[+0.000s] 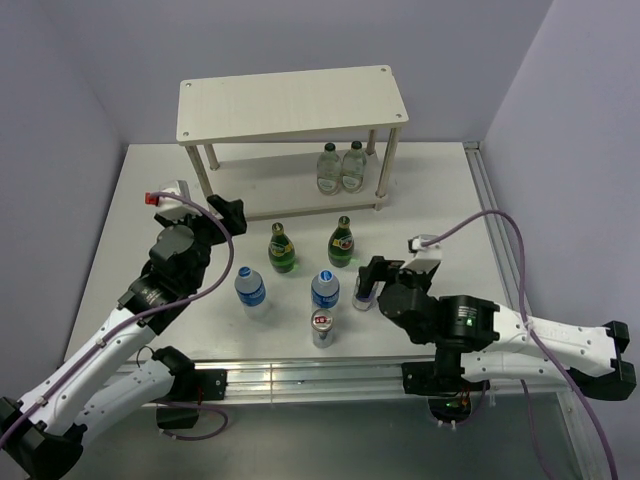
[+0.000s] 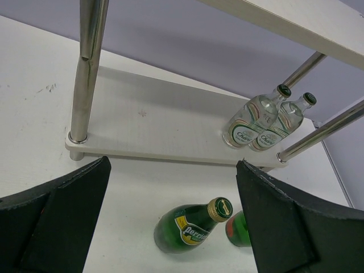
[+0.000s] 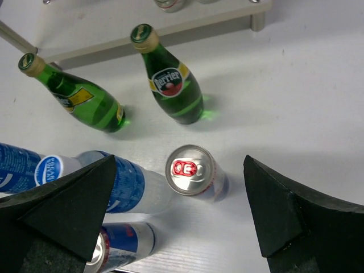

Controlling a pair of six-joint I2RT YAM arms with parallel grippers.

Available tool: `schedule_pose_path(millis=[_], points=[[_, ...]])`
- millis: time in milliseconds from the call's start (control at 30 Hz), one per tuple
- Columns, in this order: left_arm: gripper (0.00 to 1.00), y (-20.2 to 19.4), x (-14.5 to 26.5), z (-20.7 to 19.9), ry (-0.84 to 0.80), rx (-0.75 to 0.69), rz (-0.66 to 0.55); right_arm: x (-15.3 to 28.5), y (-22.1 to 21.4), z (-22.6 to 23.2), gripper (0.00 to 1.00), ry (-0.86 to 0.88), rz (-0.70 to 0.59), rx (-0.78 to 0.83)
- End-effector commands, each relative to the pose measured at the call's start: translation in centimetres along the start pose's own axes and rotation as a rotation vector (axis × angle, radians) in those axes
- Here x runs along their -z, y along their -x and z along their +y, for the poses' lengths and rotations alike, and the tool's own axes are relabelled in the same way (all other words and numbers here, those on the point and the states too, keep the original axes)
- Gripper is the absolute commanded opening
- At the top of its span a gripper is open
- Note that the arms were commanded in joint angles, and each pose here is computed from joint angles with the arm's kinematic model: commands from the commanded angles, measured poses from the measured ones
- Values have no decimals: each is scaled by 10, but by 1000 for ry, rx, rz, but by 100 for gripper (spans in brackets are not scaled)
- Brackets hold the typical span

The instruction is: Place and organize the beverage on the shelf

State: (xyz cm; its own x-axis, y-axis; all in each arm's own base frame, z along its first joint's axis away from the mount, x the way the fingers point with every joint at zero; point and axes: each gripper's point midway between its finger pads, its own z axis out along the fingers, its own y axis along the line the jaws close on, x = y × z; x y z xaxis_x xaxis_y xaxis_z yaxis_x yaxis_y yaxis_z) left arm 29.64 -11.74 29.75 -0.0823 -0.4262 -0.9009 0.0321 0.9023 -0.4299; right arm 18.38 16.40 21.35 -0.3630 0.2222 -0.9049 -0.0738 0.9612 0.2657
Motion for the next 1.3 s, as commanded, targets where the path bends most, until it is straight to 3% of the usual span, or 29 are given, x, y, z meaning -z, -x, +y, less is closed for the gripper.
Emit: schedule_pose_path(millis=[0,200,367,733,933,1133,1233,1267], points=[[99,9,4,0,6,-10,-29,-1,-9,-14,100,-54,-11,-56],[99,-2,2,0,-3,-13,-13,-13,-73,0,100,-19,111,-8],[99,-3,4,0,-10,-6,-12,-26,-96,1,100,-63,114,-7],[99,-7,7,0,-13,-5,-5,-52,-102,-3,100,-228,-27,25],[99,-15,9,2,-17,-5,4,-63,-98,-9,94,-307,-128,41],[99,-20,9,4,-14,-15,13,-67,-90,-18,75,-367,-206,38],[99,-22,9,5,-12,-19,15,-63,-86,-24,44,-398,-210,86],[99,-22,9,6,-10,-19,14,-63,-84,-25,20,-405,-206,101]])
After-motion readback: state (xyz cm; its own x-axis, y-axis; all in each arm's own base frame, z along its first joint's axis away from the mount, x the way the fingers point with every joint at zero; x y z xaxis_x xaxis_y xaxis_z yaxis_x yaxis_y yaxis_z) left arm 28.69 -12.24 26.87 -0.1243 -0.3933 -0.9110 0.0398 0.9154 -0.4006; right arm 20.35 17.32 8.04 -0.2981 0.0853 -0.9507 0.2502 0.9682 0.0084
